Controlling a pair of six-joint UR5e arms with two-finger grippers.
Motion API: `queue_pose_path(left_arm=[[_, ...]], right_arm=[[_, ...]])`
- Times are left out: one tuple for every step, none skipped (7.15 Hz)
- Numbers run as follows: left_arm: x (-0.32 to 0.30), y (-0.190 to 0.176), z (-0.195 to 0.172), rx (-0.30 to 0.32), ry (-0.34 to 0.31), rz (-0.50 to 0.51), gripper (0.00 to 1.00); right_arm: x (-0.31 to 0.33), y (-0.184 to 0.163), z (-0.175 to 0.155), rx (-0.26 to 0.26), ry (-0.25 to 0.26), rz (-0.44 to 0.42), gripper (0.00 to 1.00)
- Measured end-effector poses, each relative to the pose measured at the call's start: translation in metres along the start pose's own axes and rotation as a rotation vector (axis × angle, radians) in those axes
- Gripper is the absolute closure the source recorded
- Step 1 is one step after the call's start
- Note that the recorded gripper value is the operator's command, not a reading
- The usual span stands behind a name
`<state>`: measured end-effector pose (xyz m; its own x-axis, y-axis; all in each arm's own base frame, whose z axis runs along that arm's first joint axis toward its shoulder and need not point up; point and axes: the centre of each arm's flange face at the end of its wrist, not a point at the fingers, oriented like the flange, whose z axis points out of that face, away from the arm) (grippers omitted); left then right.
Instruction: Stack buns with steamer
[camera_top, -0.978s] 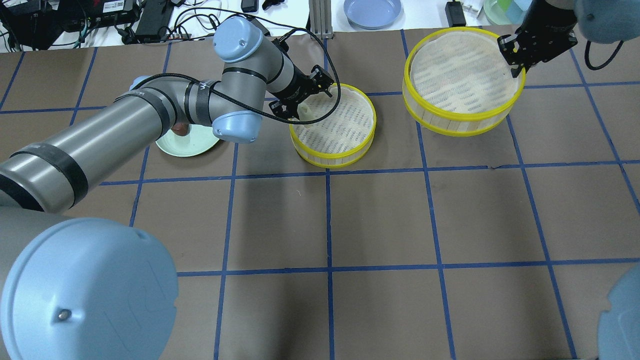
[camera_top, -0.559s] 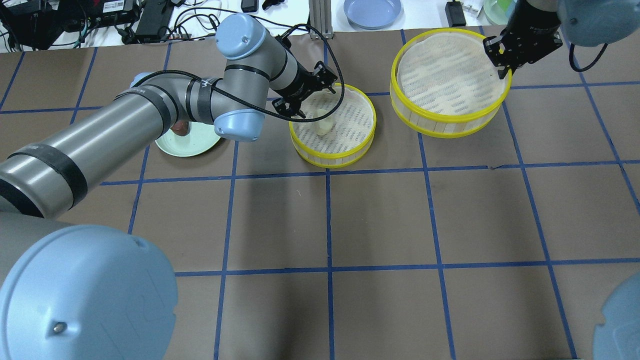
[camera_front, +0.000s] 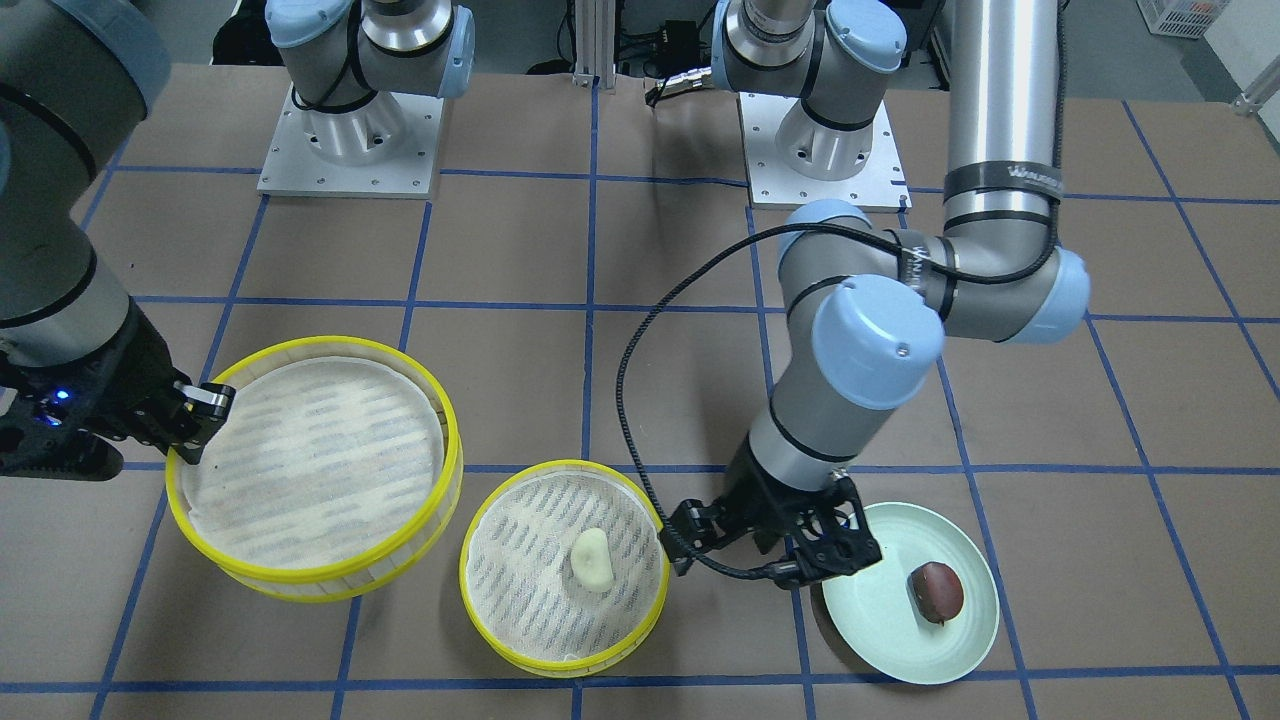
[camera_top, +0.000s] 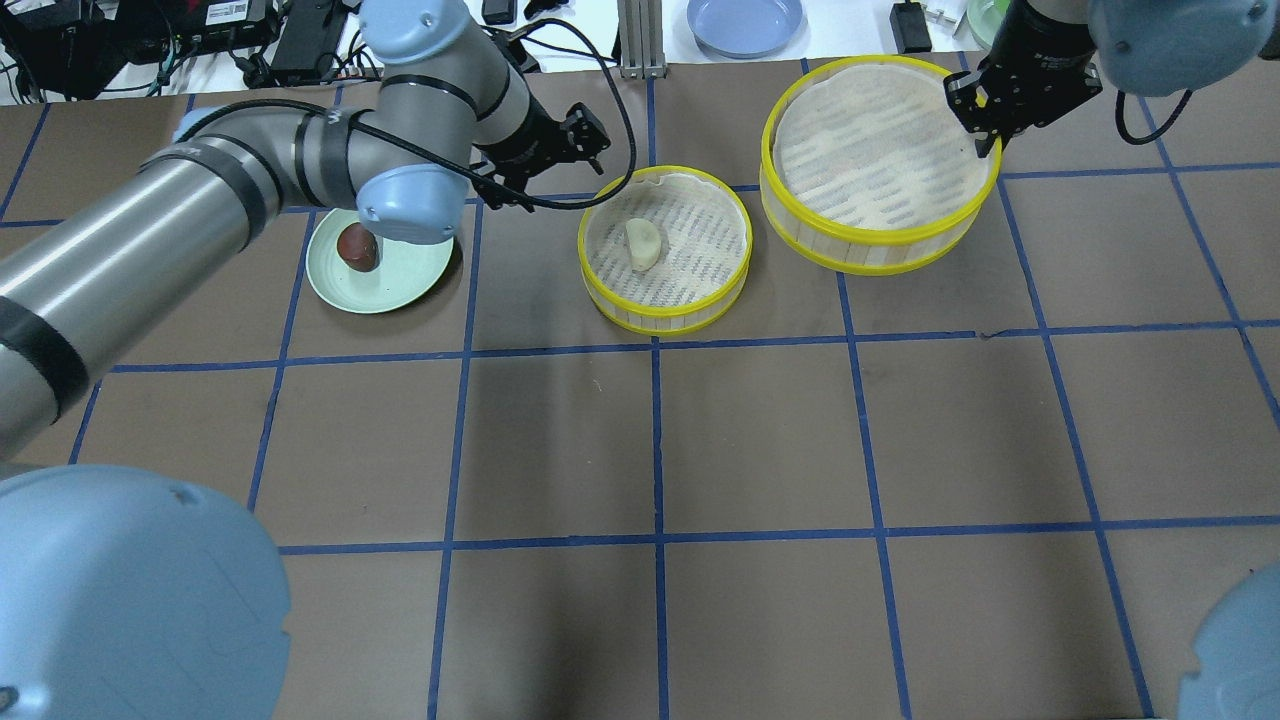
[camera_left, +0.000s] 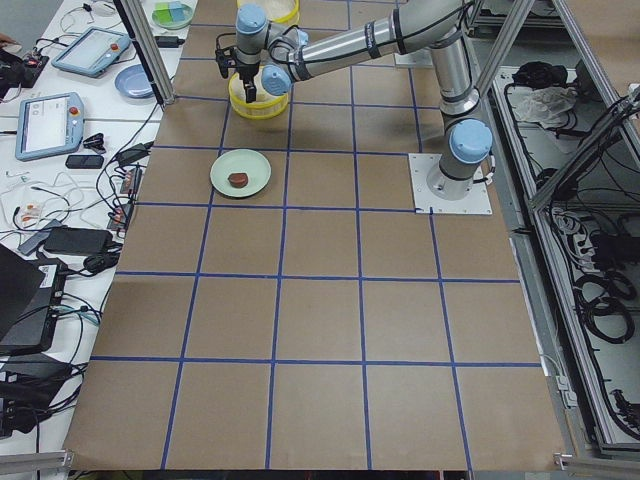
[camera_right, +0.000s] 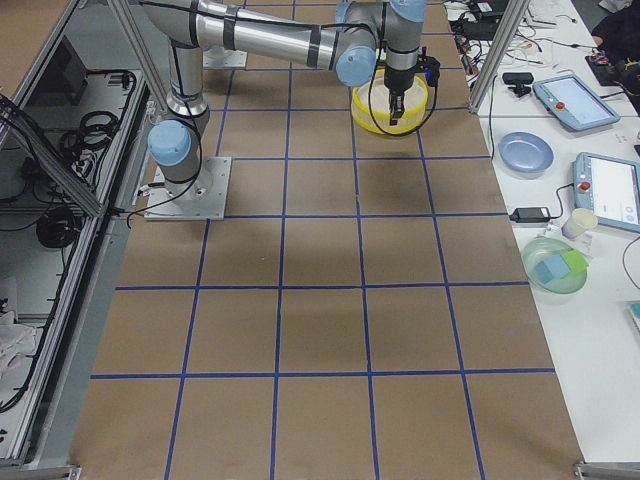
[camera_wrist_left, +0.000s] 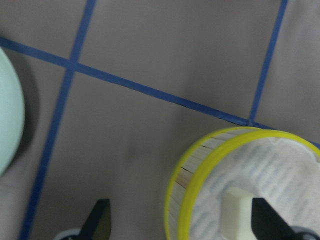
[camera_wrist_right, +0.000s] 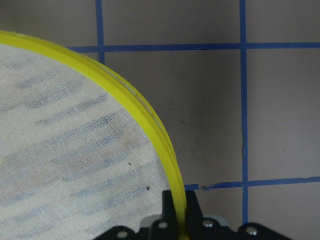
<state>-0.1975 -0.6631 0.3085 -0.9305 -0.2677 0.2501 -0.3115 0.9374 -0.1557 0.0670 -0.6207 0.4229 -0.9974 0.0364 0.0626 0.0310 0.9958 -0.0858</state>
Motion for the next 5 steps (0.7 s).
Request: queue_pose_path(left_arm=[[-0.033,-0.017,-0.008,0.002,-0.037,0.057,0.0],[-0.064,-0.031,-0.011,0.006,-0.085,0.122,0.0],[-0.092,-0.043,-0.013,0.009,-0.136,0.18,0.0],[-0.12,-0.054,-0.013,0.004,-0.177,0.235,0.0],[-0.145,-0.063,-0.007,-0.013,-0.209,0.298,0.0]], right_arm=[[-0.028,0.001,0.003,0.005,-0.009,0.026,0.98],[-0.059,0.001,0.011,0.012,-0.022,0.05,0.98],[-0.089,-0.001,0.024,0.017,-0.04,0.079,0.98],[-0.119,-0.004,0.039,0.022,-0.057,0.105,0.98],[-0.142,-0.006,0.055,0.024,-0.066,0.127,0.98]])
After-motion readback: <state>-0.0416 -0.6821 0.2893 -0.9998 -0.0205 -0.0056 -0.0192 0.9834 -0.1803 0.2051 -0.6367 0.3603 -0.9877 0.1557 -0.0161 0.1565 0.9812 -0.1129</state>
